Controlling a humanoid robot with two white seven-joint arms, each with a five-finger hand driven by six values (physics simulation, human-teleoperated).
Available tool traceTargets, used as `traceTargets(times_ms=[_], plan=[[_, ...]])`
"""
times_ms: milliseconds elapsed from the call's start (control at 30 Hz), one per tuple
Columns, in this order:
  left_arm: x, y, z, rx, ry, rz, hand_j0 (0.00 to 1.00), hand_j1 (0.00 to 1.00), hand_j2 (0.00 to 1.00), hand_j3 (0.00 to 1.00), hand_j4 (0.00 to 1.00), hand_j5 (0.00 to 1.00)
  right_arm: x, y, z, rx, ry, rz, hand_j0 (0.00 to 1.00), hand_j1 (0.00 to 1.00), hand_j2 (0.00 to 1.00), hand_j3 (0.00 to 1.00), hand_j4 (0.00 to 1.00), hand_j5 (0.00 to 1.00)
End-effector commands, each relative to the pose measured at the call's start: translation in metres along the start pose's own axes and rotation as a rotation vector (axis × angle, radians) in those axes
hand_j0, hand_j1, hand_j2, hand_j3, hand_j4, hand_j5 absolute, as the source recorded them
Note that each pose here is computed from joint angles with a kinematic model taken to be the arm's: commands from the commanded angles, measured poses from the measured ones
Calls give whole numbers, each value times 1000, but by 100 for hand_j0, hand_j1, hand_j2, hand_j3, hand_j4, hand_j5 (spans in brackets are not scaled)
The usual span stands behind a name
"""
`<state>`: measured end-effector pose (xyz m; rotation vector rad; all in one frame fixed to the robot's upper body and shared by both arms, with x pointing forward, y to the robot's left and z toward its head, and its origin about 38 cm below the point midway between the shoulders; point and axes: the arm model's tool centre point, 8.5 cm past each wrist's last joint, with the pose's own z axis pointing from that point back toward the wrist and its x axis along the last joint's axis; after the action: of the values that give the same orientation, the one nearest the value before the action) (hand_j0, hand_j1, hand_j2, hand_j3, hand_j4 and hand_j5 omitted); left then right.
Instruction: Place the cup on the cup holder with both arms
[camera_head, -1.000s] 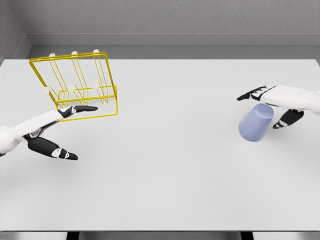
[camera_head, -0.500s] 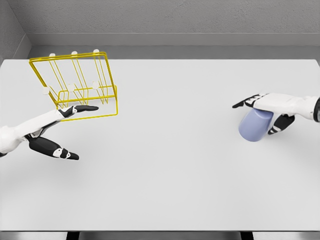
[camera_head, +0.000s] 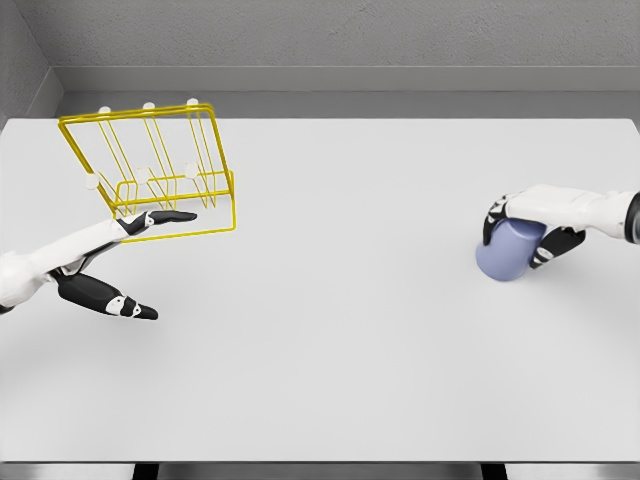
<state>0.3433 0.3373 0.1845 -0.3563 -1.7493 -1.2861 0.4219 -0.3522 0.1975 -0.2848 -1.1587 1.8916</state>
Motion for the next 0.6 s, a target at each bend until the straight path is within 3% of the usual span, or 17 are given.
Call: traceTargets(times_ms=[0, 267, 400, 567], plan=[[0, 1, 0, 5, -2, 7, 100, 100, 100, 100, 100, 100, 1, 1, -1, 2, -5, 2, 39, 39, 39, 39, 39, 39], [1, 2, 0, 6, -2, 2, 100, 100, 100, 100, 100, 100, 14, -14, -2, -25, -35, 37, 36, 36, 36, 36, 36, 36], [1, 2, 0, 6, -2, 2, 100, 100, 100, 100, 100, 100, 39, -26, -4, -47, -92, 89, 36, 36, 36, 36, 36, 36], [1, 2, 0, 6, -2, 2, 100, 100, 100, 100, 100, 100, 56, -34, -7, -65, -137, 121, 36, 36, 36, 36, 36, 36]])
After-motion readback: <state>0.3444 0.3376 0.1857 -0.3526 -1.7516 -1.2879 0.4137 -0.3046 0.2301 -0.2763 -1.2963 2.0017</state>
